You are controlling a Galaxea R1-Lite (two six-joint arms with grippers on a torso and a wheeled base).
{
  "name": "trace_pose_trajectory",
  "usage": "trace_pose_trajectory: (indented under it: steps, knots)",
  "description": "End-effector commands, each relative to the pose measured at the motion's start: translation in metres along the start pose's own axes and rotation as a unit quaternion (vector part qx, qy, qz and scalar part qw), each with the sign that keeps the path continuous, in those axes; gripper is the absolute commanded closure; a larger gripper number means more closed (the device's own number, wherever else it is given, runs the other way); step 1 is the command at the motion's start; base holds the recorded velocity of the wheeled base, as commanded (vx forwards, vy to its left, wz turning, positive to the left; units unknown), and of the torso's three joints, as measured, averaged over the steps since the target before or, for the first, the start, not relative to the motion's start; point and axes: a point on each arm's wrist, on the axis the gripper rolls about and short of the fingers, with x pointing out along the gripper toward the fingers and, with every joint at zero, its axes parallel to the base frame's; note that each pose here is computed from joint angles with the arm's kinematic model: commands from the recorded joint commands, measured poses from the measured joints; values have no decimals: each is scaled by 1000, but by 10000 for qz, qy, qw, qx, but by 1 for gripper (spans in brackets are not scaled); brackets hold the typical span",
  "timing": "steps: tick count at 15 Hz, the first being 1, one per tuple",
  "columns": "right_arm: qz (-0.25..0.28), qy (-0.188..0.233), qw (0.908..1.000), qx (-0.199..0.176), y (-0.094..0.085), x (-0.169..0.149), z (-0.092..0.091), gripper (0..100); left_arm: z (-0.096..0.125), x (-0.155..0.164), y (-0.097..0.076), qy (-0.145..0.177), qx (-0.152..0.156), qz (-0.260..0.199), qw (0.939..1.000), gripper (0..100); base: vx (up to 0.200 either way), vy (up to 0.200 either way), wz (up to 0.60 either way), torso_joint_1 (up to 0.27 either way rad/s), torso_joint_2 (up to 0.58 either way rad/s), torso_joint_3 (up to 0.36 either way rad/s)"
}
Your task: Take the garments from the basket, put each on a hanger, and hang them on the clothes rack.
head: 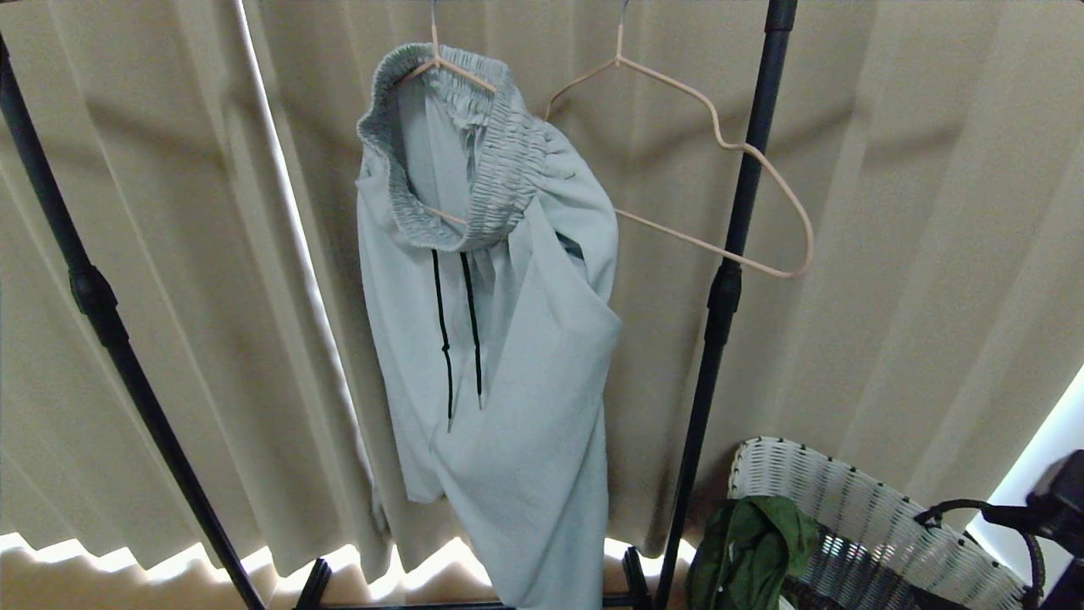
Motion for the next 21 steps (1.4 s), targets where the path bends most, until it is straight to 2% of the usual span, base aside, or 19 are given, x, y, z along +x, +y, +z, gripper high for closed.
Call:
trace_pose_trajectory:
  steps: [1,3,5,11,21]
  knots:
    - [484,964,9930,-491,4,58,25,0,0,0,0,-7,2,3,10000,0,0,0,0,0,0,0]
    - [621,1391,9867,-574,6,85,31,0,0,0,0,-7,-5,3,10000,0,0,0,0,0,0,0]
    - [710,1567,9833,-585,6,104,35,0,0,0,0,-7,2,-5,10000,0,0,0,0,0,0,0]
    - [480,1563,9847,-604,6,156,41,0,0,0,0,-7,-5,3,10000,0,0,0,0,0,0,0]
    - [-26,1834,9817,-510,-5,193,49,0,0,0,0,-6,-21,18,10000,0,0,0,0,0,0,0]
